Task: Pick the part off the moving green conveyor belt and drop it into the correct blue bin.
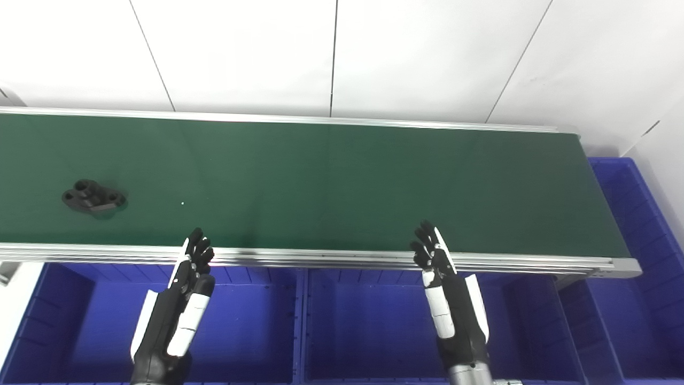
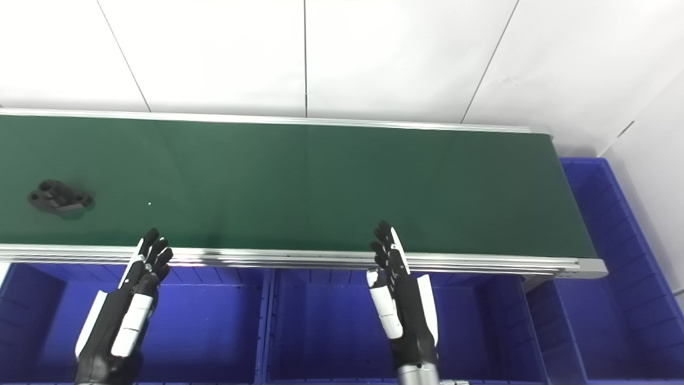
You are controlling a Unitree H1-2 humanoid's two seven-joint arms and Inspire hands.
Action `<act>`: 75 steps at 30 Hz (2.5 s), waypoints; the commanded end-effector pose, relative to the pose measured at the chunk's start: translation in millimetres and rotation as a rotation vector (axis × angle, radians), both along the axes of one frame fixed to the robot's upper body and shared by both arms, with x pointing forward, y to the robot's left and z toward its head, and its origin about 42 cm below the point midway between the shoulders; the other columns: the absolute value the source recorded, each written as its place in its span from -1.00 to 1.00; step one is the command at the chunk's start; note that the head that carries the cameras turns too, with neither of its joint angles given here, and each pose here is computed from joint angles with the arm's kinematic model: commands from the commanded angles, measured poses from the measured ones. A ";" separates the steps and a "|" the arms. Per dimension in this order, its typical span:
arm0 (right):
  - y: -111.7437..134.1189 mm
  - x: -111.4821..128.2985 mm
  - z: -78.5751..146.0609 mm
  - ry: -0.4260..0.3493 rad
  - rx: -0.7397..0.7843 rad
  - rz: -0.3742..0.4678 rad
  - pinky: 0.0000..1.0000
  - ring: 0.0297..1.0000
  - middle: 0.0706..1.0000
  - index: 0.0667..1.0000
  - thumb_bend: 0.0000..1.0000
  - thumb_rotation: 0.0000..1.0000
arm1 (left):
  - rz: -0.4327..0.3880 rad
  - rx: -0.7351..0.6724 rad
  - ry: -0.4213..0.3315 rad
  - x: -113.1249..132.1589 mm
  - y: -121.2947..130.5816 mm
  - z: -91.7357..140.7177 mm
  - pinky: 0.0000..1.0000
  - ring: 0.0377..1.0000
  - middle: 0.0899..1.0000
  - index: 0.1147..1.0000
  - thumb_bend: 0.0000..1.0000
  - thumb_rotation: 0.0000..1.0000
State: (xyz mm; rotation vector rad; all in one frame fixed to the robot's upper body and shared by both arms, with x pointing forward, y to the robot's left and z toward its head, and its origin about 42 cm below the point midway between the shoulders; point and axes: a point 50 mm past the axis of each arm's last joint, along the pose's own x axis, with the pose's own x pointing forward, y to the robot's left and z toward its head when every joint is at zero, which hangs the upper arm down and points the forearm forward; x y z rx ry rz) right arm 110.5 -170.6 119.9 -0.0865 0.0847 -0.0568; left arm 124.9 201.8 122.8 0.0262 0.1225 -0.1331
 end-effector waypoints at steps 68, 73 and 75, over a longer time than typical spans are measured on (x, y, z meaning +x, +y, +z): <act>-75.7 -31.5 -42.8 0.007 0.056 0.033 0.95 0.95 0.99 1.00 0.52 0.94 | 0.032 0.011 -0.145 -0.4 -73.8 -19.4 0.67 0.72 0.77 0.80 -0.01 0.46; -83.3 -29.7 -45.5 0.016 0.063 0.036 0.98 0.96 1.00 1.00 0.50 0.97 | 0.042 0.002 -0.127 1.3 -82.5 -19.9 0.63 0.71 0.76 0.76 0.00 0.39; -85.7 -29.2 -47.5 0.016 0.055 0.035 0.97 0.95 1.00 1.00 0.48 0.99 | 0.041 0.006 -0.128 2.0 -84.7 -20.3 0.61 0.69 0.75 0.75 -0.01 0.36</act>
